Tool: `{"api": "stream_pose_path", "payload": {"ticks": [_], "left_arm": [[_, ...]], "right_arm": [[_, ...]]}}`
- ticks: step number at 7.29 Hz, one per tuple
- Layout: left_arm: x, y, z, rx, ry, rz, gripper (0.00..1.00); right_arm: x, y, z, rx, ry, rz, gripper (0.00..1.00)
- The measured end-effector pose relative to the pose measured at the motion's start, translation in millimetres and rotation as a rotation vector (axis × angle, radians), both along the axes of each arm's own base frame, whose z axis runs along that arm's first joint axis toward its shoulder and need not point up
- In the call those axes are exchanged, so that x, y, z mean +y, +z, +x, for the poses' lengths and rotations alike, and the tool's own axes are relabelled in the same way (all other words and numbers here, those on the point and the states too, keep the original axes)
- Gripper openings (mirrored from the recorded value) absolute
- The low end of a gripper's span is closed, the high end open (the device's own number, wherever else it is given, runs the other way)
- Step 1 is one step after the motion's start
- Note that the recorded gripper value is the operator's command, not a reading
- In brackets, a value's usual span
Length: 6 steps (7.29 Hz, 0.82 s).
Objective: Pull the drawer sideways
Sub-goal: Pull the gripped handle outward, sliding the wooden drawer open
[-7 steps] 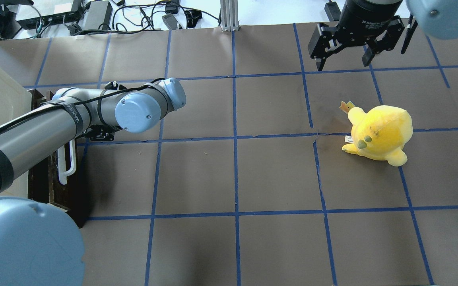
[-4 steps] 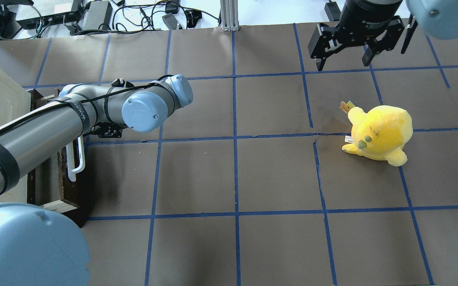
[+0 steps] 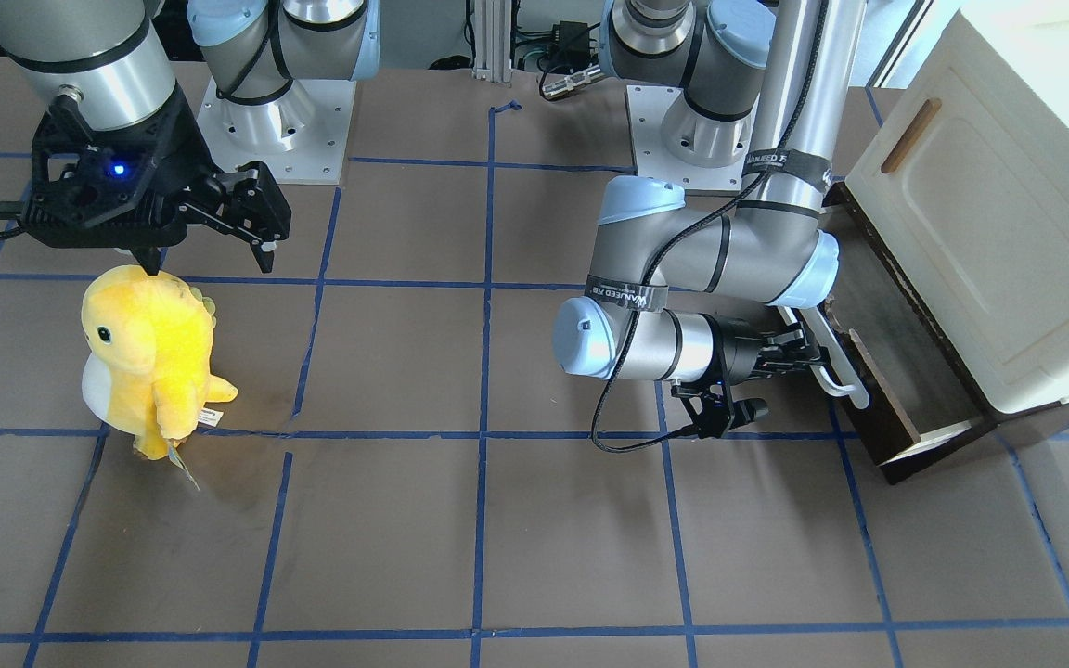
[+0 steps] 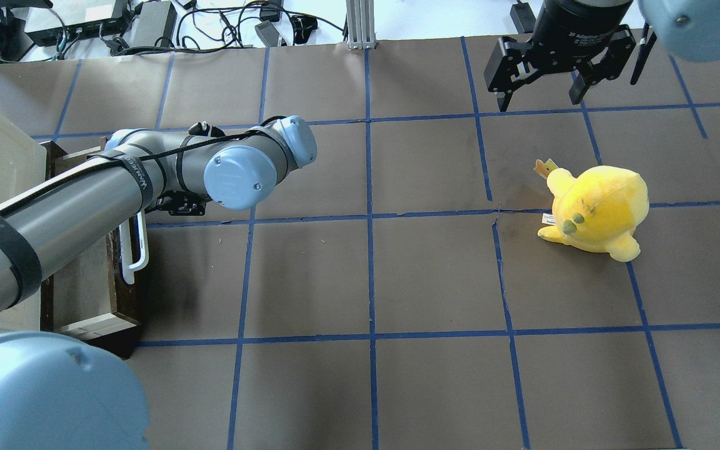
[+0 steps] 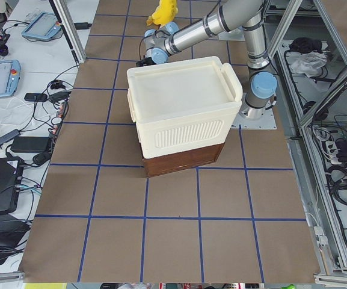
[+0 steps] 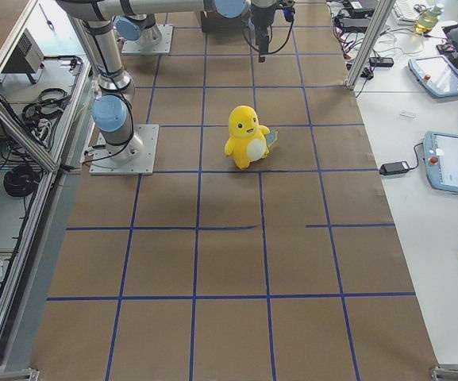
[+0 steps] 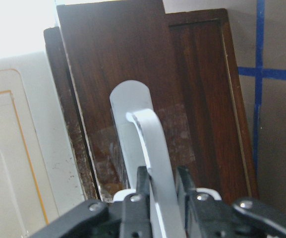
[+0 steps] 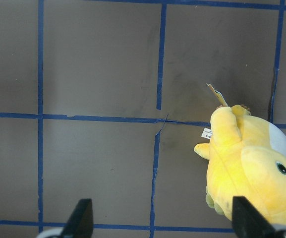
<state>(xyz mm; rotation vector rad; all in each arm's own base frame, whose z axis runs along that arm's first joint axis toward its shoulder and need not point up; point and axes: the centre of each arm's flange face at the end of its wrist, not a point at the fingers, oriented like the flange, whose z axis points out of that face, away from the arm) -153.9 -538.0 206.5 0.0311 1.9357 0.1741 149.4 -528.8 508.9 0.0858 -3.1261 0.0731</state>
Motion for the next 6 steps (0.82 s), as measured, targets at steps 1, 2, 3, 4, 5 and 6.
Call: {"api": "stream_pose_path", "payload": {"ticks": [1,2,3,4,5,6], "left_arm": [[0.6,0.1,-3.5,0.006,-0.003,-0.001,0.28],[1.0,0.5,-7.7,0.01,-0.008,-0.003,0.28],[0.1,2.3,-12.9,0.02,-0.01,-0.008,0.28],[-1.6,4.5,-16.9,0.032,-0.007,-0.015,0.28],[-2.7,5.8,-19.1,0.04,-0.004,-0.019,0.28],[-3.1,6.2,-20.3,0.044,-0.004,-0.02,0.28]], "right_arm": [[0.0,0.0,0.0,0.0,0.0,0.0,1.0],[0.0,0.0,0.0,0.0,0.0,0.0,1.0],[0.0,0.0,0.0,0.0,0.0,0.0,1.0],[0.0,0.0,0.0,0.0,0.0,0.0,1.0],[0.0,0.0,0.0,0.0,0.001,0.0,1.0],[0.0,0.0,0.0,0.0,0.0,0.0,1.0]]}}
